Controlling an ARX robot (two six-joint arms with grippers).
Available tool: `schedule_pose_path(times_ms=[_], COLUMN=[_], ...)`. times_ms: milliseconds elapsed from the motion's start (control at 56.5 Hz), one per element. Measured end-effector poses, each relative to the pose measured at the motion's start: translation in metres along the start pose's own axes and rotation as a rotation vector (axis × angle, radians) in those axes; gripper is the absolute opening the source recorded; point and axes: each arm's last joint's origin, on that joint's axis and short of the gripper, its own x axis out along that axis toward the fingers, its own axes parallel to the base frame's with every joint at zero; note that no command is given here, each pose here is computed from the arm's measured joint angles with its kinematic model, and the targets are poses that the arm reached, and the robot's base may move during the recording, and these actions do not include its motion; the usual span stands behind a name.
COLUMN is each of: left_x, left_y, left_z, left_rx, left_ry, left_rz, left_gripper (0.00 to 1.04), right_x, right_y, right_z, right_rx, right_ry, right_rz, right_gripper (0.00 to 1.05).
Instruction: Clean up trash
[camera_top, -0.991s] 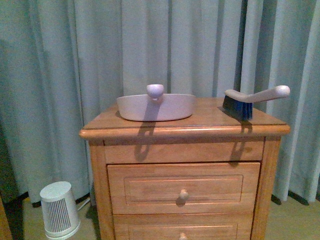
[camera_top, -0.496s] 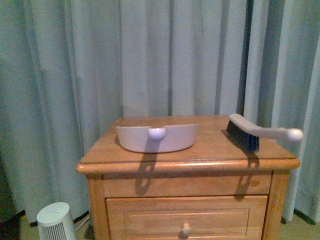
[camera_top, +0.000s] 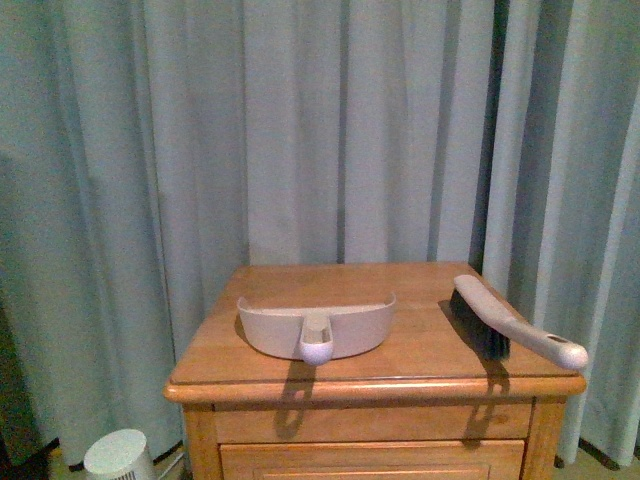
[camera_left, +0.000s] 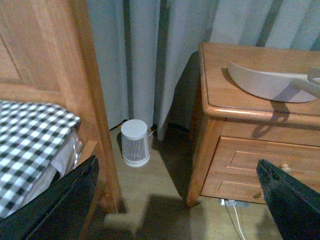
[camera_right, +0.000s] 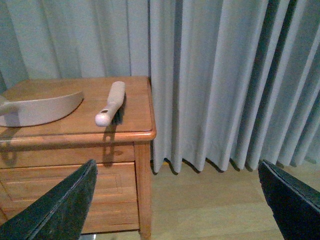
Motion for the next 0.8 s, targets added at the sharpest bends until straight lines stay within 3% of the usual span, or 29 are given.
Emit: schedule_pose_path(times_ms=[53, 265, 425, 549, 796], left_x=[0.023, 0.103, 0.149, 0.18, 0.215], left_y=[-0.008, -0.054, -0.098, -0.145, -0.198], left_z=[0.035, 0.109, 0.148, 0.151, 0.113], left_rx=[0.059, 0.235, 0.311, 0.309, 0.258], left_ry=[0.054, 0.24, 0.269, 0.326, 0.461], left_rz=[0.001, -0.023, -0.02, -0.052, -0.087], left_gripper=[0.97, 0.97, 0.97, 0.97, 0.97], right_x=[0.0, 0.0, 0.0, 0.0, 0.0], right_y=[0.0, 0.0, 0.0, 0.0, 0.0], right_z=[0.0, 0.0, 0.0, 0.0, 0.0], right_rx=[0.0, 0.0, 0.0, 0.0, 0.0], right_ry=[0.0, 0.0, 0.0, 0.0, 0.0], right_rz=[0.0, 0.0, 0.0, 0.0, 0.0], right_gripper=[0.97, 0.97, 0.97, 0.97, 0.97])
